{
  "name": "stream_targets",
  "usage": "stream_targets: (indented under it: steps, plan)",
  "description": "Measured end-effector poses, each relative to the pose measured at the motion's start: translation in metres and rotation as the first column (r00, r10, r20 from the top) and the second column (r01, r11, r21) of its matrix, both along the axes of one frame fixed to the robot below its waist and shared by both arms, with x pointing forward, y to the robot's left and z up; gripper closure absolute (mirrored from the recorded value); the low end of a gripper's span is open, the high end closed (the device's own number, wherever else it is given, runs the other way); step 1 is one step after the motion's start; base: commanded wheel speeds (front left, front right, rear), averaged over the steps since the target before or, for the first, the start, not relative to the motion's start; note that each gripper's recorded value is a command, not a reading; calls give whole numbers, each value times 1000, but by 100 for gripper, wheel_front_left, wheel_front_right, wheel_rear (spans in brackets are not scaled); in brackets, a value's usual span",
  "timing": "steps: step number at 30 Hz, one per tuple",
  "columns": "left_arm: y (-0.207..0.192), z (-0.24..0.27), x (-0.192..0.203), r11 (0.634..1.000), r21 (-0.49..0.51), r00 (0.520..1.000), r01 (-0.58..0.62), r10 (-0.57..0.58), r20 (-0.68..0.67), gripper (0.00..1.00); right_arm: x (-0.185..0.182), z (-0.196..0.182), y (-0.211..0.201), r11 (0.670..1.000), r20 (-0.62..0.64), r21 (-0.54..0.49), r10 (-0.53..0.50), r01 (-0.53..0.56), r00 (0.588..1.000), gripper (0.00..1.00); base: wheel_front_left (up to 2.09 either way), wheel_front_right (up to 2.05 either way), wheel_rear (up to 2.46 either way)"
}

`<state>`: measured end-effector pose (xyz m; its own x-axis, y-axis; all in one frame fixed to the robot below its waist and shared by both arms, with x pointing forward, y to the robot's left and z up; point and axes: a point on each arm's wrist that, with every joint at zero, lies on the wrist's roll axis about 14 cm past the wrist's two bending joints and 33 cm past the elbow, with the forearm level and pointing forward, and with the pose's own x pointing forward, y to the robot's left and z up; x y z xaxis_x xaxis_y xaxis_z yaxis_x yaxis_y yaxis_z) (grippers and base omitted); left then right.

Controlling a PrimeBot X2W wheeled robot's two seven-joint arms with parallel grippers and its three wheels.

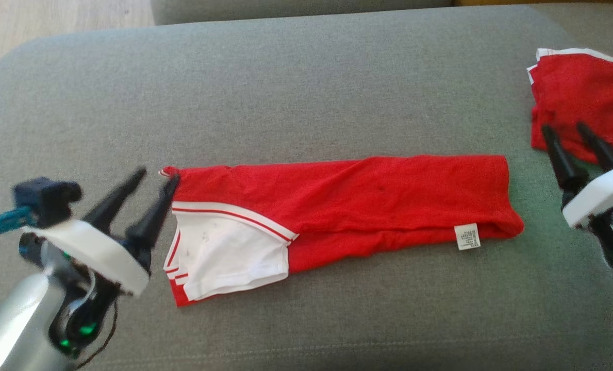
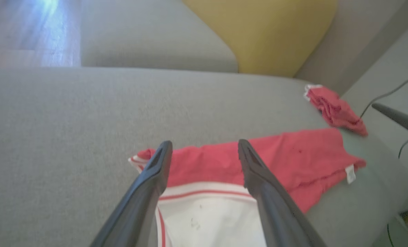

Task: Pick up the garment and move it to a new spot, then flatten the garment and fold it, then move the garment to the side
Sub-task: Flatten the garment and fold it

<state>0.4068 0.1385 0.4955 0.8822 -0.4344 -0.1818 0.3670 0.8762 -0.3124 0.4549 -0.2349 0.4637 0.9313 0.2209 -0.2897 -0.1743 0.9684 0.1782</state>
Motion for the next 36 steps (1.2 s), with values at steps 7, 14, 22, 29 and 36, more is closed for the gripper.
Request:
stream_targets:
  steps: [7, 14, 22, 29, 36]
  plan:
    - [14, 39, 18, 960, -207, 956, -190, 229, 182, 0, -1, 14, 18, 992, 133, 116, -61, 46, 989, 0, 0, 0, 0]
    - [23, 37, 17, 893, -330, 917, -305, 370, 152, 0, -13, 23, 29, 989, 215, 134, -93, 65, 972, 0, 0, 0, 0]
    - [26, 17, 4, 835, -393, 883, -384, 457, 108, 0, -48, -13, 48, 986, 145, 145, -103, 82, 984, 0, 0, 0, 0]
    - [27, 7, 1, 868, -305, 883, -392, 448, 140, 0, -48, -10, 45, 983, 162, 149, -132, 108, 978, 0, 0, 0, 0]
    - [23, 7, 4, 873, -305, 887, -381, 438, 145, 0, -44, -10, 42, 983, 157, 142, -139, 117, 978, 0, 0, 0, 0]
